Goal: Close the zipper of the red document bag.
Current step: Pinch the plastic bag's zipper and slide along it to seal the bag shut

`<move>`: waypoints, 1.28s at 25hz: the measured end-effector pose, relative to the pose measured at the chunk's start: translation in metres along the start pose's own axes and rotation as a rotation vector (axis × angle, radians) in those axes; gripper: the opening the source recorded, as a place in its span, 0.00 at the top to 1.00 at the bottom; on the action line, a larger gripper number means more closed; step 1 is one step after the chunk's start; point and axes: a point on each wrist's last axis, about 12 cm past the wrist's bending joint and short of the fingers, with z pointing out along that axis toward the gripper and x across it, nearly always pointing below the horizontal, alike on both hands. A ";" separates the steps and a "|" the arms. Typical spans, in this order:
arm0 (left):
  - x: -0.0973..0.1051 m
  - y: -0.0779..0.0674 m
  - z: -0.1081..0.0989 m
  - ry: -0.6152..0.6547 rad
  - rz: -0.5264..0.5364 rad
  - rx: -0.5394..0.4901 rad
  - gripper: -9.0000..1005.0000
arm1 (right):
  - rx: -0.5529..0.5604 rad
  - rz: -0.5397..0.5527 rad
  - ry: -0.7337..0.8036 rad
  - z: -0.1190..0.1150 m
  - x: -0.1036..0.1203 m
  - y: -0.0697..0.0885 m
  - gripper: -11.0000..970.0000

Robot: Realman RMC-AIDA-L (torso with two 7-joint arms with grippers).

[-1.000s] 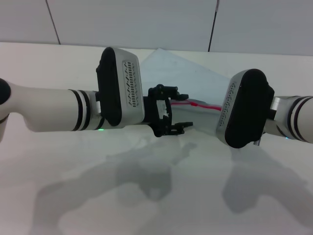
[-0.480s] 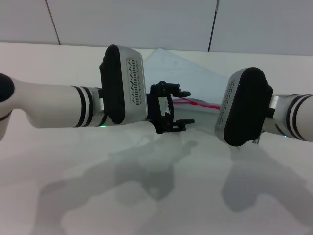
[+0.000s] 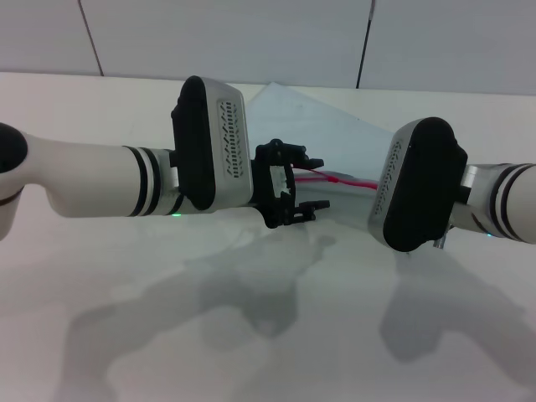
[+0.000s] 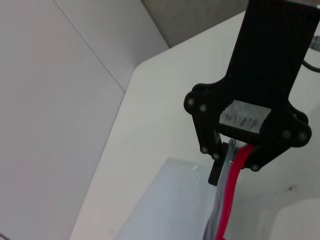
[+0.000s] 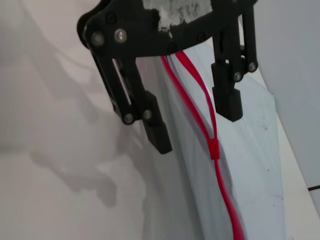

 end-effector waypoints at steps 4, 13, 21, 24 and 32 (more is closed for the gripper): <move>0.000 0.002 0.002 0.004 0.004 0.005 0.45 | 0.002 -0.005 -0.008 -0.001 -0.003 0.000 0.92; -0.004 0.004 0.005 -0.007 0.020 -0.006 0.51 | 0.006 -0.010 -0.019 -0.003 -0.006 0.000 0.91; -0.006 0.004 0.007 -0.009 0.032 0.001 0.52 | 0.008 -0.012 -0.023 -0.003 -0.008 -0.001 0.90; -0.004 0.004 0.007 -0.003 0.026 0.002 0.62 | 0.008 -0.013 -0.023 -0.003 -0.008 -0.001 0.89; 0.000 0.006 0.008 0.023 0.027 -0.024 0.79 | 0.012 -0.015 -0.031 -0.004 -0.010 -0.002 0.88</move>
